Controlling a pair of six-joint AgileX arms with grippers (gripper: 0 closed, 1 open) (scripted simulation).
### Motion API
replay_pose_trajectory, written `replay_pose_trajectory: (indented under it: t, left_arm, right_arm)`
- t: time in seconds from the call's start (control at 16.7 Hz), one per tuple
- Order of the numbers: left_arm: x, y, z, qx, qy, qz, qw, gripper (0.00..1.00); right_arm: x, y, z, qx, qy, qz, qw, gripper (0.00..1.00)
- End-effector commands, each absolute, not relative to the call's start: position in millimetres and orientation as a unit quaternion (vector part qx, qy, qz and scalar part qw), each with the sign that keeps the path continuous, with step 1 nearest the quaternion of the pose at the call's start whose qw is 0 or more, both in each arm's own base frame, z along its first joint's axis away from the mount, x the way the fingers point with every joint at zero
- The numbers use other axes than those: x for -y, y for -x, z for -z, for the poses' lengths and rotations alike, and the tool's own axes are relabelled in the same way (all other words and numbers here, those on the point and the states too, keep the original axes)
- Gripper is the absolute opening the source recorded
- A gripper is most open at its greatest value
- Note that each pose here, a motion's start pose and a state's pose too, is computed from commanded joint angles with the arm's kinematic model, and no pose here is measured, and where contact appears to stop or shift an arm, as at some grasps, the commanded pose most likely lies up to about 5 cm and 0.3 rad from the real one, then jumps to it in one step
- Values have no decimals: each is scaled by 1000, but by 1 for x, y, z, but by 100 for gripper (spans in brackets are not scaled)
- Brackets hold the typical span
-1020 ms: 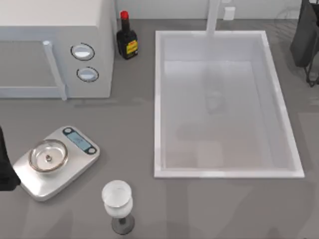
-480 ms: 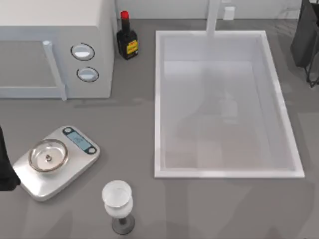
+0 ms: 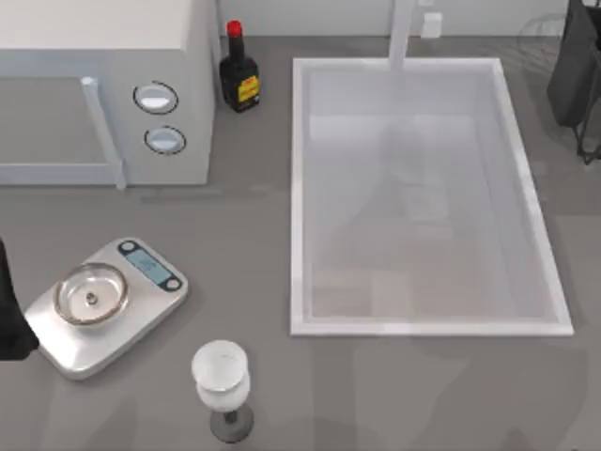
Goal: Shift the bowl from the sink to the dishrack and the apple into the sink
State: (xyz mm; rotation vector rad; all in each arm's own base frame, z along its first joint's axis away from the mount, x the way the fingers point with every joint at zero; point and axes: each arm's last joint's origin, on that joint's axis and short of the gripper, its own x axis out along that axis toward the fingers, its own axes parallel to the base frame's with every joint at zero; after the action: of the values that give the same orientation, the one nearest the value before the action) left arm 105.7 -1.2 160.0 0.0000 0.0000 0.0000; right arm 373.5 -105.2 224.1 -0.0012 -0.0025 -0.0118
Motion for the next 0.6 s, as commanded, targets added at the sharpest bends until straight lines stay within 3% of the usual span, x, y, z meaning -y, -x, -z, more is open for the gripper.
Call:
replay_pose_trajectory:
  t: [0.3,0.6]
  left_arm:
    - [1,-106,-160,0,0,0,1000,100]
    - [1,-106,-160,0,0,0,1000,100]
  right_arm:
    - [80,-331,-255,6,3,6,1000,100]
    - [44,-251,-275,11,5,6,1000,100]
